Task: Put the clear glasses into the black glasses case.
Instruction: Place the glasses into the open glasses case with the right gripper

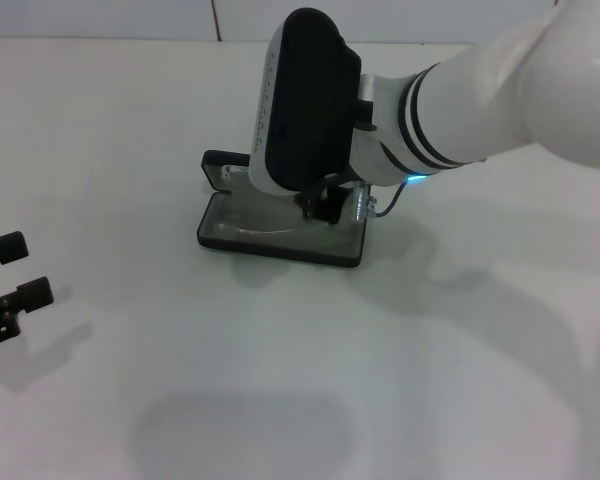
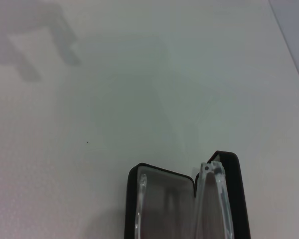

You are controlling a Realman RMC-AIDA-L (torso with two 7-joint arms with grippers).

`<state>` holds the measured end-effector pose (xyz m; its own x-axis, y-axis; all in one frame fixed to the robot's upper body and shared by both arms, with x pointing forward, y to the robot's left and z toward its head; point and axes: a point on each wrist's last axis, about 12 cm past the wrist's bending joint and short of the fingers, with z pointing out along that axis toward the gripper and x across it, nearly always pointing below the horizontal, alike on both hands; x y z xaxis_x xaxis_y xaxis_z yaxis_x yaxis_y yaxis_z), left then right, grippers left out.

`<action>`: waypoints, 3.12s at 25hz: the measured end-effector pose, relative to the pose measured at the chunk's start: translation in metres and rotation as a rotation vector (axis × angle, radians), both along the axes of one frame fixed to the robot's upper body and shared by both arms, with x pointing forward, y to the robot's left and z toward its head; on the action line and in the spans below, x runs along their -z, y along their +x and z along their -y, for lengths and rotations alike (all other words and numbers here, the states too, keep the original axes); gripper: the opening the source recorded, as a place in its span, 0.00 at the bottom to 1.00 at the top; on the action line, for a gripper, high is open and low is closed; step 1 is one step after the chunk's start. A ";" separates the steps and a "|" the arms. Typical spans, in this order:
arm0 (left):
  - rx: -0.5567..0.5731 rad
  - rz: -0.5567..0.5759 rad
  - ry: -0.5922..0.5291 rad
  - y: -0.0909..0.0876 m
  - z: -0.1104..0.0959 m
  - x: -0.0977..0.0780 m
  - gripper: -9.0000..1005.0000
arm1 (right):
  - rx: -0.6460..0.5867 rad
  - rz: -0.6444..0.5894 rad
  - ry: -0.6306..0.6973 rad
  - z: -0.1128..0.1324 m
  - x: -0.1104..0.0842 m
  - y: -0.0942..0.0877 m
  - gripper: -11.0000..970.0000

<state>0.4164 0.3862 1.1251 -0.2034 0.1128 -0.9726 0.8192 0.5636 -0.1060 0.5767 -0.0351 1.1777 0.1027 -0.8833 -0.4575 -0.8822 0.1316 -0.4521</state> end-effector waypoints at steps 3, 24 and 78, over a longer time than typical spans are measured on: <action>-0.002 -0.001 -0.001 0.000 0.000 0.000 0.57 | 0.009 -0.005 0.000 0.001 -0.001 0.001 0.12; -0.006 -0.004 0.000 -0.001 0.000 0.001 0.57 | 0.035 0.007 -0.060 0.012 -0.011 0.003 0.12; -0.024 -0.018 0.003 -0.003 -0.002 0.003 0.57 | -0.324 0.286 -0.299 0.012 -0.003 -0.023 0.15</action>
